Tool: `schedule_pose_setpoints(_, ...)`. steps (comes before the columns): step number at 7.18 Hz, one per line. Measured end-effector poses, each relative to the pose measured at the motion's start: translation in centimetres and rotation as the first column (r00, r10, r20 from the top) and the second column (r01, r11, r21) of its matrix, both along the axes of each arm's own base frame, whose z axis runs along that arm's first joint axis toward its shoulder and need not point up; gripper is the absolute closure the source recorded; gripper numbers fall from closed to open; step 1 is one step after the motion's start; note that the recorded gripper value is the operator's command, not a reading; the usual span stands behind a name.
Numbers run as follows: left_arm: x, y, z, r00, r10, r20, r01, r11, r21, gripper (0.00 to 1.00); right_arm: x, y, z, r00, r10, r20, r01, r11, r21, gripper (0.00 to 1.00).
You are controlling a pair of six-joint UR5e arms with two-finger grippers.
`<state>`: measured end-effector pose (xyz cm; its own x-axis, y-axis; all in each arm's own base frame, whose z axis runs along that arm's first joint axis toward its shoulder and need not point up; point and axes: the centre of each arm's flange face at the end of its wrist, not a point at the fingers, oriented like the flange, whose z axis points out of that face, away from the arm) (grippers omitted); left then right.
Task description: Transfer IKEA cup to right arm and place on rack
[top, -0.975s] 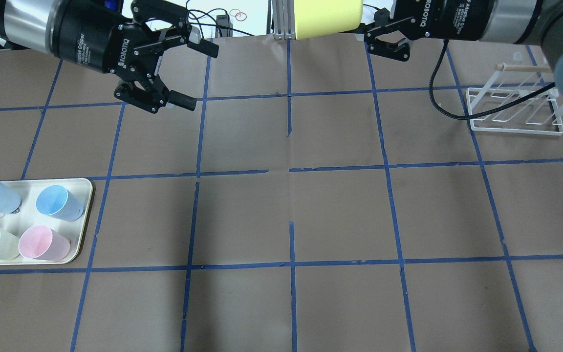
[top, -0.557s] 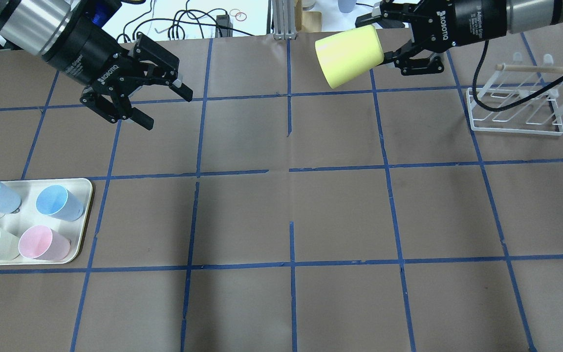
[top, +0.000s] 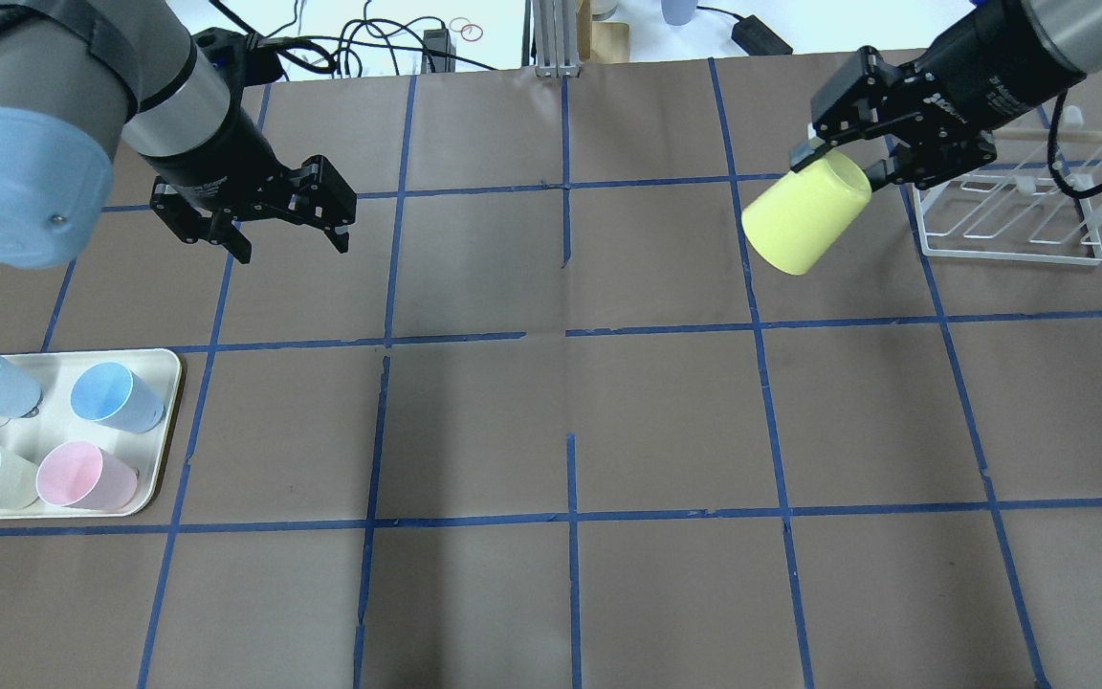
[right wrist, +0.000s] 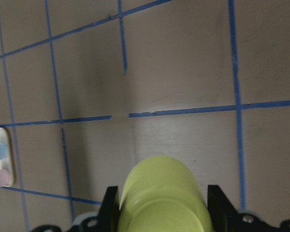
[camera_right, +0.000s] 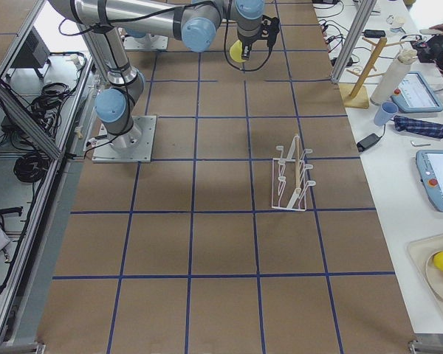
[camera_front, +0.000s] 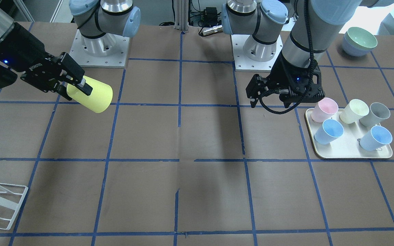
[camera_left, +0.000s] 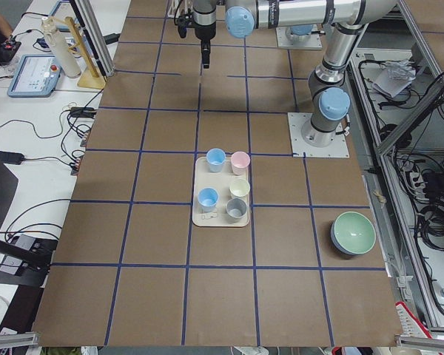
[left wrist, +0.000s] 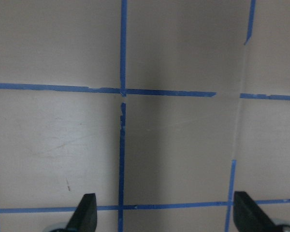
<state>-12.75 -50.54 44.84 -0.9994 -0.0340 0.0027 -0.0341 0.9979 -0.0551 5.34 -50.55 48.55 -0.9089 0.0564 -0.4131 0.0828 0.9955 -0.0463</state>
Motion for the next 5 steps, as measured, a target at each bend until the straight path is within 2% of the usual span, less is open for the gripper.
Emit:
schedule_pose_setpoints(1, 0.0, 0.0, 0.7, 0.999, -0.002, 0.043, 0.003, 1.0, -0.017, 0.0, -1.1, 0.3, 0.3, 0.989, 0.069, -0.133, -0.073, 0.997, -0.026, 0.99)
schedule_pose_setpoints(2, 0.0, -0.3, 1.8, 0.998, -0.001, 0.057, 0.001, 1.0, -0.002, 0.0, -2.0, 0.4, 0.6, 0.967, 0.111, -0.231, -0.123, 0.992, -0.039, 0.99)
schedule_pose_setpoints(4, -0.7, -1.3, 3.5, 0.999, 0.016, 0.047, -0.018, 0.999, 0.036, 0.0, -3.7, -0.1, 1.3, 0.905, 0.165, -0.392, -0.211, 0.974, -0.078, 0.98)
schedule_pose_setpoints(5, -1.3, -1.9, 3.5, 1.0, 0.02, 0.02, -0.02, 0.999, 0.041, 0.0, -5.0, -0.5, 1.5, 0.873, 0.183, -0.452, -0.249, 0.964, -0.092, 0.98)
